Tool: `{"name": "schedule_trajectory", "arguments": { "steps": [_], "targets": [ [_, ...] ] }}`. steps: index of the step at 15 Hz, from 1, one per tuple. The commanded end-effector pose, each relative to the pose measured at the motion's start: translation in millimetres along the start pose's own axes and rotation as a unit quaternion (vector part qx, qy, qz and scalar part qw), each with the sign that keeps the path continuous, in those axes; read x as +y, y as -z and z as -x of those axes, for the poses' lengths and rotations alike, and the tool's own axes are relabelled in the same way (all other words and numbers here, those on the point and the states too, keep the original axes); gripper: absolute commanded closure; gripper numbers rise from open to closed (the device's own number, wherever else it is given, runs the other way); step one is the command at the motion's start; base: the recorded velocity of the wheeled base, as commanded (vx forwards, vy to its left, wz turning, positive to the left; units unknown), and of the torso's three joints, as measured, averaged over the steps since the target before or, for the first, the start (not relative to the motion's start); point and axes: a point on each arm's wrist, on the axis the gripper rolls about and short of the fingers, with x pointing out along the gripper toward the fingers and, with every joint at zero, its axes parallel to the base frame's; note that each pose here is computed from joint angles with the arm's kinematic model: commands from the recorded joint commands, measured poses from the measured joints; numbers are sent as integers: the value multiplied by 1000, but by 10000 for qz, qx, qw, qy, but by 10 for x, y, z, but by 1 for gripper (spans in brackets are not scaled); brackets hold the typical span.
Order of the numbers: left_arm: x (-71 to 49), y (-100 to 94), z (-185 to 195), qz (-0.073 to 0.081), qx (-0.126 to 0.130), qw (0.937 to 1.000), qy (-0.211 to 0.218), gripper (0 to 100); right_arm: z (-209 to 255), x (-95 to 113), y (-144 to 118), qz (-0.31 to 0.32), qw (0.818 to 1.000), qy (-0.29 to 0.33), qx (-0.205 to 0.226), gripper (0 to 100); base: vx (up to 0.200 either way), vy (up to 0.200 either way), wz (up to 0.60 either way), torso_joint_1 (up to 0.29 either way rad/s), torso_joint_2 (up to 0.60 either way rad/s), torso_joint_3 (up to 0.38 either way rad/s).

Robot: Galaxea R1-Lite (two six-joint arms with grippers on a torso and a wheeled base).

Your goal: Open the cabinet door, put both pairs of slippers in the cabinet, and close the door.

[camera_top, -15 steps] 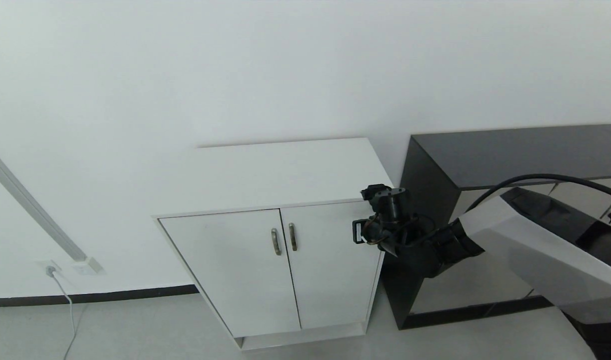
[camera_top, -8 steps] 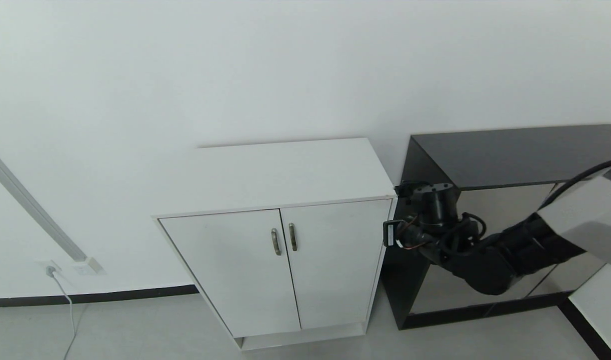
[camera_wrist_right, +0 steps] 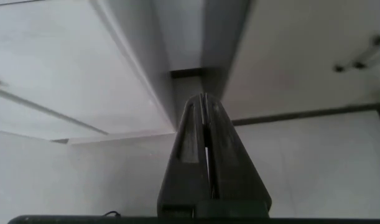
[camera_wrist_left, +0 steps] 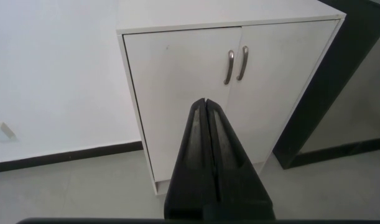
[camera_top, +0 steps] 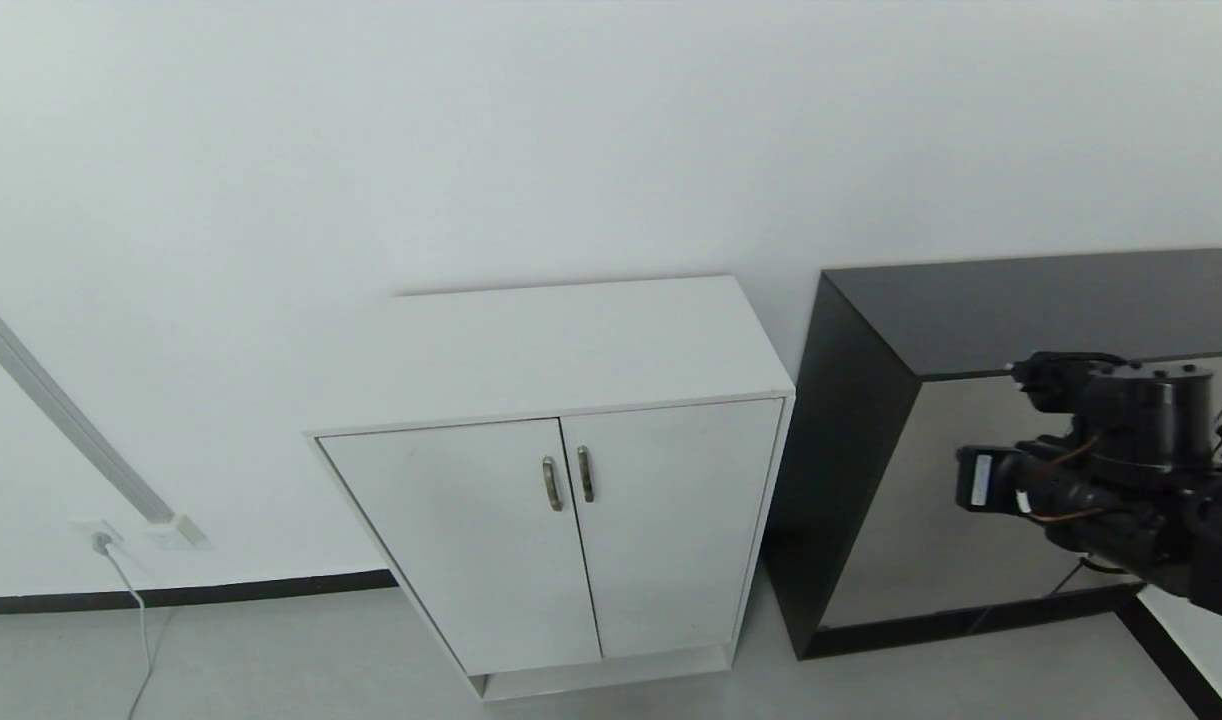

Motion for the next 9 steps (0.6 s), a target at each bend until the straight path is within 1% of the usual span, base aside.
{"name": "schedule_trajectory", "arguments": {
  "steps": [1,4,5,6,9],
  "targets": [
    [0,-1,0,2,-4,10000,0,100,461,-432,-23,-118,9983,451,-338,100,0,0,0,0,0,0],
    [0,1,0,2,4,10000,0,100,850,-676,93,116,9977,449,-494,100,0,0,0,0,0,0],
    [0,-1,0,2,-4,10000,0,100,899,-687,118,154,9975,456,-515,100,0,0,0,0,0,0],
    [0,1,0,2,4,10000,0,100,1051,-701,213,278,9970,461,-555,100,0,0,0,0,0,0],
    [0,1,0,2,4,10000,0,100,1294,-704,428,555,9967,387,-444,100,0,0,0,0,0,0]
  ]
}}
